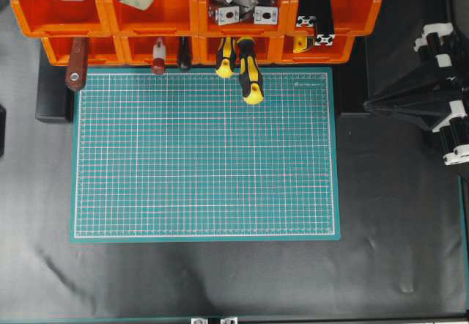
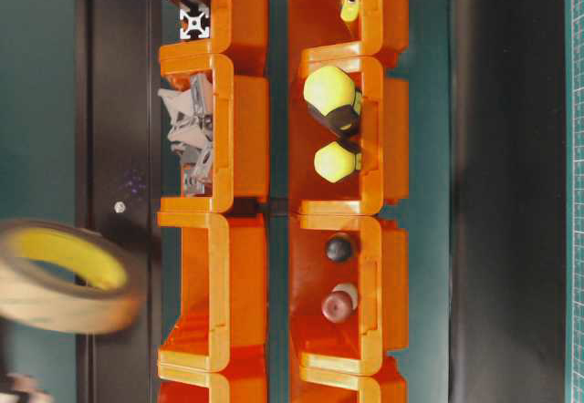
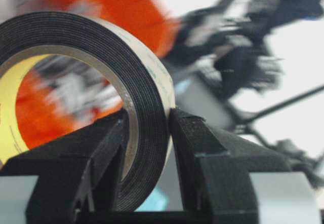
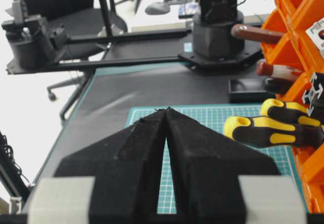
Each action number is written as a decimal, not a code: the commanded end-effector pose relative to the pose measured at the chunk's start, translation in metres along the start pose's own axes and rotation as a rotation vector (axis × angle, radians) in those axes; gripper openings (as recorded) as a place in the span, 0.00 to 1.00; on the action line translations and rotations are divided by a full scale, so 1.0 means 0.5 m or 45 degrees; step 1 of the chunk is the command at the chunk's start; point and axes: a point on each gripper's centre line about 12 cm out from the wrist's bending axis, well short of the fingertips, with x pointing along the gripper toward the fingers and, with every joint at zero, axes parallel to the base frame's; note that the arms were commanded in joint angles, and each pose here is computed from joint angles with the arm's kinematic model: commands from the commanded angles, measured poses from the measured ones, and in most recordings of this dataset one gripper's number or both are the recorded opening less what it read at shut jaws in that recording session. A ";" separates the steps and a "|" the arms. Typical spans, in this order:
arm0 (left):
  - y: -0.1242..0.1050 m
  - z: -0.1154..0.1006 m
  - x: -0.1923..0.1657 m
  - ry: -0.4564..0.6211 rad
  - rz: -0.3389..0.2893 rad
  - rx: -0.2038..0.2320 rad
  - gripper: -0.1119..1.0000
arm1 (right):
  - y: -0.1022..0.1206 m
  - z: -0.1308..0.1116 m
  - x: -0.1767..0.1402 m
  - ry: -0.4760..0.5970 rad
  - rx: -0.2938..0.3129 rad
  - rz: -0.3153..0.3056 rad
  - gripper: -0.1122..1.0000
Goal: Pick foam from container rack with left arm.
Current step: 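Lift the tape roll out of the bin and pull it onto the mat, then lower the tape roll toward the mat center and open the left gripper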
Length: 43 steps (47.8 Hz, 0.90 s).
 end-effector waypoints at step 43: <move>-0.133 -0.426 0.105 0.387 -0.487 0.416 0.35 | 0.009 0.063 -0.027 -0.127 0.012 0.023 0.11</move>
